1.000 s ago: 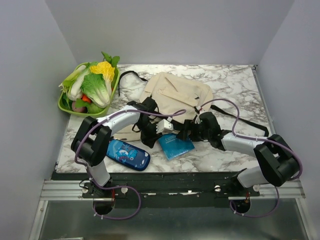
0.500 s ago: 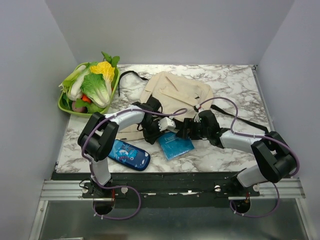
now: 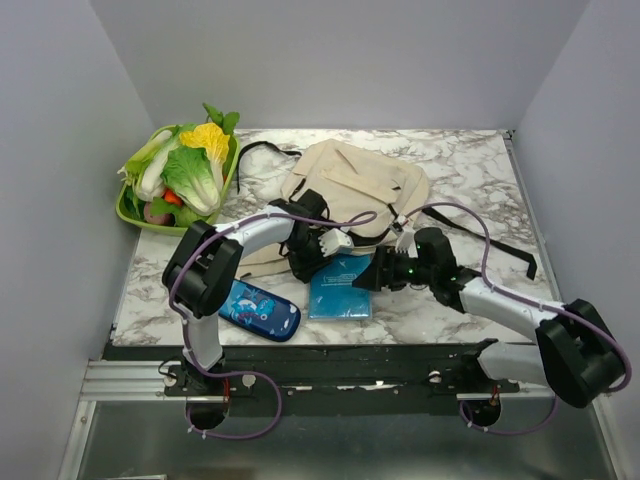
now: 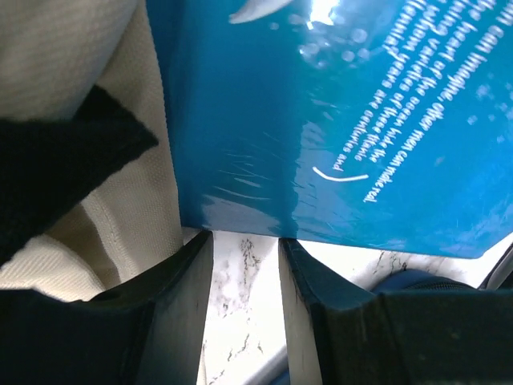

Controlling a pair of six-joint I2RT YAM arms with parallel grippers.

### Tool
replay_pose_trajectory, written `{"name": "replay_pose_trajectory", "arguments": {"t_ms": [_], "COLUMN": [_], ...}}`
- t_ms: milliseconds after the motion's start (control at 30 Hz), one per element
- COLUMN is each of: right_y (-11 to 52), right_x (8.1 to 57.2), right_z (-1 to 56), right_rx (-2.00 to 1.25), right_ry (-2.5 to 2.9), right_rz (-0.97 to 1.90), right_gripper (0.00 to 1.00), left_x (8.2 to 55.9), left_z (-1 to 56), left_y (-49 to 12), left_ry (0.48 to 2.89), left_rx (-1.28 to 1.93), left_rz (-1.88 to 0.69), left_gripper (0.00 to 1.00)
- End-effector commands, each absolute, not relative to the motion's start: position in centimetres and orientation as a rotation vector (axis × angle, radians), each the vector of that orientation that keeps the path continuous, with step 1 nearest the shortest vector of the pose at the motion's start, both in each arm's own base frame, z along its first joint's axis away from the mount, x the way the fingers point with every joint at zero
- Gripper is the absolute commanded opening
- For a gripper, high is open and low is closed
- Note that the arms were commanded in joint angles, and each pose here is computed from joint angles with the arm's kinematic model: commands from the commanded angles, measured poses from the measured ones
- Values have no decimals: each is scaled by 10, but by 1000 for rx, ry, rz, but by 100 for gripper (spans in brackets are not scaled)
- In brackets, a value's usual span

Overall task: Pack the student bag
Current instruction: Pick up the book from the center of the board.

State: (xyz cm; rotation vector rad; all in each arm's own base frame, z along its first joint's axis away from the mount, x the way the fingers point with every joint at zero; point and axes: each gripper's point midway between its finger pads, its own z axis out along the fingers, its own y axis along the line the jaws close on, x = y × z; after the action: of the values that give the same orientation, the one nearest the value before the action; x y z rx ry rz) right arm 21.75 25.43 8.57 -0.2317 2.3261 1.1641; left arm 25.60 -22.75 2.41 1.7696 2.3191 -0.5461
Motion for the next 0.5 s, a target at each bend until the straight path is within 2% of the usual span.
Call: {"name": "replay_pose_trajectory", "arguments": {"t_ms": [0,167,467], "right_y": [269,254,229], "right_x": [184,170,186], "right_z": [131,101,42], "right_rx": [-383,-295,-104], "right_ry": [2177,2284,2451], "right_rz": [1410,1363,1099], "right_gripper": [78,77,77], "left_x": [275,268,261], "left_z": [17,19,19], "left_y": [-257,-265,-271], "left_ry": [2203,2179,2156], "left_rx": [1770,1796,1835], "left_rz": [-548,-576,-577], "left_gripper": [47,47,46]}}
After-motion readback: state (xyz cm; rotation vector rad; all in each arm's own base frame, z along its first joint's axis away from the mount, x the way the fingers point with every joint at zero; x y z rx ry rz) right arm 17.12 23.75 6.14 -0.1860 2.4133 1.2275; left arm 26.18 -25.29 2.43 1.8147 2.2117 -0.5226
